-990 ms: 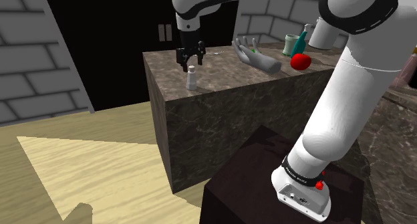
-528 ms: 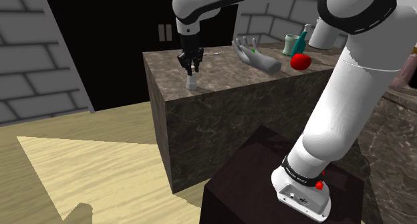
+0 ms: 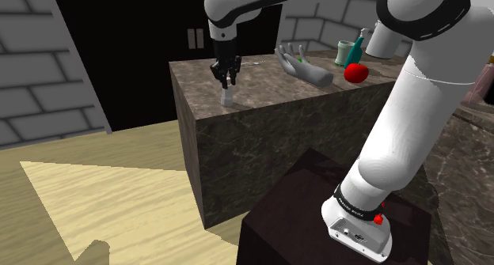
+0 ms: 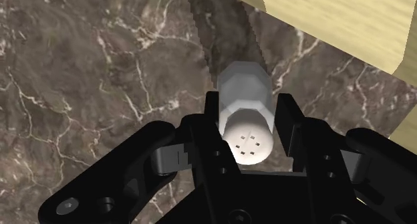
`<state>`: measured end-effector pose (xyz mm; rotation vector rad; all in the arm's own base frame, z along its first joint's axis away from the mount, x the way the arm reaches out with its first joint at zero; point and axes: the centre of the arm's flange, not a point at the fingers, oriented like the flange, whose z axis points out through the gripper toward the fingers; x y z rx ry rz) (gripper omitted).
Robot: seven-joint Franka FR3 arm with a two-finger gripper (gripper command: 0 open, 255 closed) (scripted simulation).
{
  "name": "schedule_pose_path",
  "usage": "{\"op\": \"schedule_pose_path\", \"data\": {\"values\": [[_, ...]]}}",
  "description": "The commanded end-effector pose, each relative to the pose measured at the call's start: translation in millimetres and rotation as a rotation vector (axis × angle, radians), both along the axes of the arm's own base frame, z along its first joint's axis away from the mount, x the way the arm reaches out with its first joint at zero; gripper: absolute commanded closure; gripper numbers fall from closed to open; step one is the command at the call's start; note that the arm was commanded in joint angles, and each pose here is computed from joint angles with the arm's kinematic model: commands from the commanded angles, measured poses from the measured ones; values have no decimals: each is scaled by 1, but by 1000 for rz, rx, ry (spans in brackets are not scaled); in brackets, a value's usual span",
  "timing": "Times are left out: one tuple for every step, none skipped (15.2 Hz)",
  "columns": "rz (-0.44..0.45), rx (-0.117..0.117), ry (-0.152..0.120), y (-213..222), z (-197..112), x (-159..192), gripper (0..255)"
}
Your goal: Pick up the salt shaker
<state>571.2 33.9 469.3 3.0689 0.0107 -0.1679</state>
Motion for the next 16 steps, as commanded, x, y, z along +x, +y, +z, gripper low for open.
{"op": "schedule_pose_path", "data": {"values": [[0,0,0,0,8,0,255],[0,0,0,0,13,0,255],[0,0,0,0,19,0,255],[0,0,0,0,24,0,255],[0,0,0,0,29,0,255],[0,0,0,0,34,0,255],[0,0,0,0,40,0,255],[0,0,0,0,45,0,255],[0,0,0,0,50,0,255],[0,0,0,0,56,0,255],[0,0,0,0,61,0,255],[0,0,0,0,66,0,255],[0,0,0,0,71,0,255],[0,0,0,0,77,0,255],[0,0,0,0,78,0,255],[0,0,0,0,78,0,255]]}}
